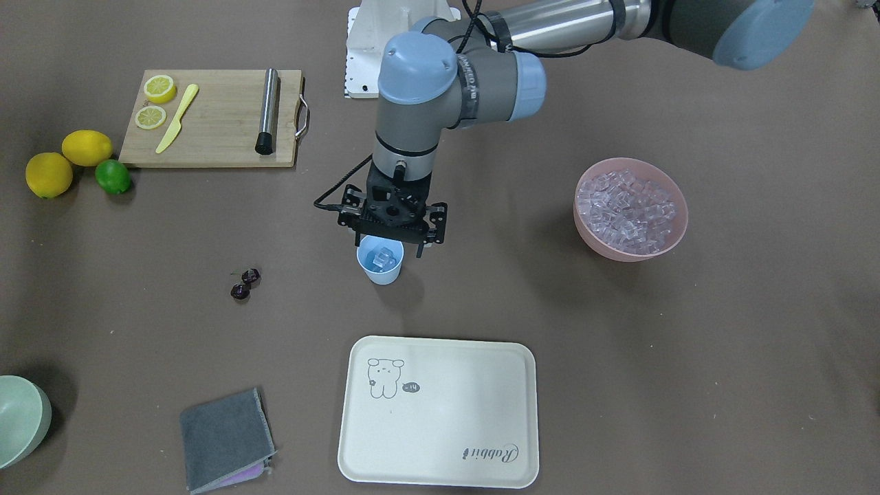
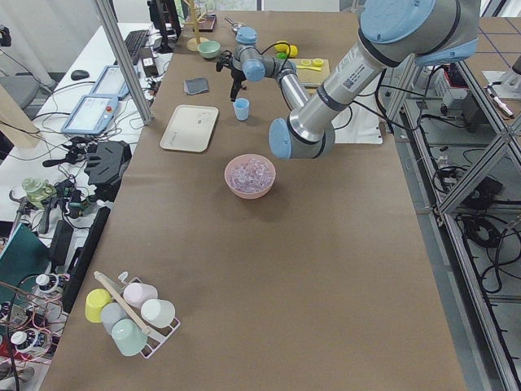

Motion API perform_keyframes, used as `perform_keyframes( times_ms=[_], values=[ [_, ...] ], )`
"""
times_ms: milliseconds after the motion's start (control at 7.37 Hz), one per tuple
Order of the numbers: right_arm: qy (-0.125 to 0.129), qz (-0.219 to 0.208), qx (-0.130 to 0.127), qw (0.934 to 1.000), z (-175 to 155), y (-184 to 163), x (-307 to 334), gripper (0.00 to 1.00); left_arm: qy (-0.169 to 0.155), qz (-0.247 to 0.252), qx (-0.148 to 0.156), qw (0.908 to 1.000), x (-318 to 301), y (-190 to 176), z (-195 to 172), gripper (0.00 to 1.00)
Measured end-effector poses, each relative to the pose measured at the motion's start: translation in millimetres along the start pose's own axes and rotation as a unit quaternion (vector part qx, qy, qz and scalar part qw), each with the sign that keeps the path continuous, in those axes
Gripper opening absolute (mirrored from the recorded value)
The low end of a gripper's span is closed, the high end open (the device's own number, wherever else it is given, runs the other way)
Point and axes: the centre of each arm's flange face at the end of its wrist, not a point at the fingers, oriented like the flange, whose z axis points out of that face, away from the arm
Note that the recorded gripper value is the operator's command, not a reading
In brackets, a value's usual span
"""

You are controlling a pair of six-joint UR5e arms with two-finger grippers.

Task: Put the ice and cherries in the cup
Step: 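Withdraw the left gripper while the right gripper reaches toward the cherries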

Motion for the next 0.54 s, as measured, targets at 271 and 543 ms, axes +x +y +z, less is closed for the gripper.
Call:
perform_keyframes(
  times_ms=[271, 543],
  values=[
    [-0.04, 0.013, -0.004, 0.9991, 24.8, -39.9, -109.4, 0.99, 0.005, 0.003, -0.007, 1.0, -102.6, -14.9, -38.1, 0.98],
    [-0.065, 0.005, 0.008, 0.9978, 81.6, -46.7, -244.9, 0.99, -0.009, 0.018, -0.007, 0.9998, -190.1, -9.5, -59.4, 0.98]
  ],
)
